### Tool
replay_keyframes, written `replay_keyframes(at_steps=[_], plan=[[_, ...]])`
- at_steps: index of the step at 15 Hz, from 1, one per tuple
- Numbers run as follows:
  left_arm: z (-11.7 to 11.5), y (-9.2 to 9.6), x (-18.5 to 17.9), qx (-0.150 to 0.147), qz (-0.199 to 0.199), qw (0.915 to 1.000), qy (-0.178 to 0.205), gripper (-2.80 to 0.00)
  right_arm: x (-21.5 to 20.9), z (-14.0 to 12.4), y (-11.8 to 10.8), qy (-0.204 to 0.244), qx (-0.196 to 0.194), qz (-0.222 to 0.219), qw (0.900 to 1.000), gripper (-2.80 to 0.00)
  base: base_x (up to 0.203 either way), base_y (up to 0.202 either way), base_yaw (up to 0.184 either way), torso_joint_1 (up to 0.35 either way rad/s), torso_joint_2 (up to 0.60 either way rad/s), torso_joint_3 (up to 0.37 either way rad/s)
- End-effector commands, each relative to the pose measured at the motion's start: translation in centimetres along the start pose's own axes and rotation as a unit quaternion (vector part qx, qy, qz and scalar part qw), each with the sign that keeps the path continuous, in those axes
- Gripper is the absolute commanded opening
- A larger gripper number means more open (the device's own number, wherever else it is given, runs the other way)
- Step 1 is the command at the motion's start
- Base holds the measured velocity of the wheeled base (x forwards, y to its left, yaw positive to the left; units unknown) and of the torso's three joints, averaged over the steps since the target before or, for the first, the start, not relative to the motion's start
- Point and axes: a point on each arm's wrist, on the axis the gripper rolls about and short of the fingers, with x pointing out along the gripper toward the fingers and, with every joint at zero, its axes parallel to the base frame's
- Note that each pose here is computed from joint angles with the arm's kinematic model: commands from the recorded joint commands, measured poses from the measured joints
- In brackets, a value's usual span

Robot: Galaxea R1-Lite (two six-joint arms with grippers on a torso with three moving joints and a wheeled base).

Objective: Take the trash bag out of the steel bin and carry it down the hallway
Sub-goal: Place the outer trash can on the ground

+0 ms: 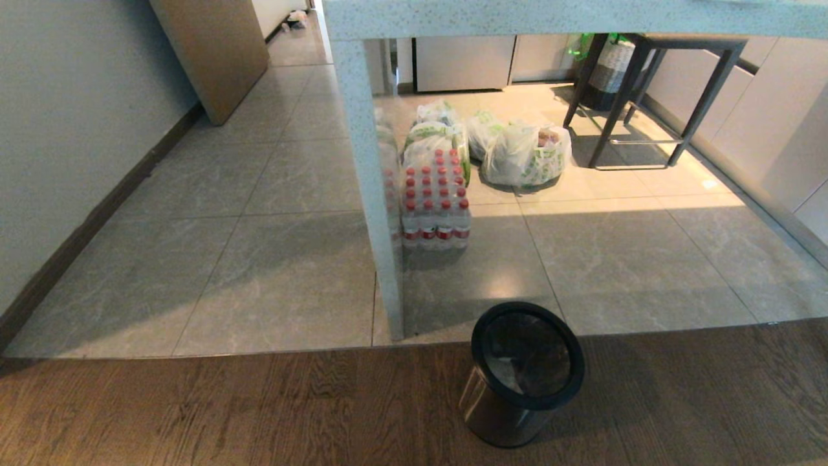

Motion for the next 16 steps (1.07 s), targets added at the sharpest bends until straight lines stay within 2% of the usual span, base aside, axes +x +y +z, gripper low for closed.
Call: replay_keyframes(at_steps=[1, 11, 16], plan=[[0.0, 0.0, 0.0, -0.001, 0.0, 1.0, 0.0, -2.8, 0.01, -0.03, 0.0, 0.0, 0.0, 0.0, 1.0, -2.8, 0.0, 0.0, 0.0, 0.004, 0.01, -0.204], [0.0, 0.0, 0.0, -0.001, 0.0, 1.0, 0.0, -2.8, 0.01, 0.01, -0.01, -0.001, 0.001, -0.002, 1.0, -2.8, 0.0, 0.0, 0.0, 0.001, 0.0, -0.198], [-0.04, 0.0, 0.01, -0.001, 0.0, 1.0, 0.001, -2.8, -0.24, 0.81, 0.0, -0.013, -0.001, 0.004, 1.0, -2.8, 0.0, 0.0, 0.0, 0.004, 0.0, -0.053]])
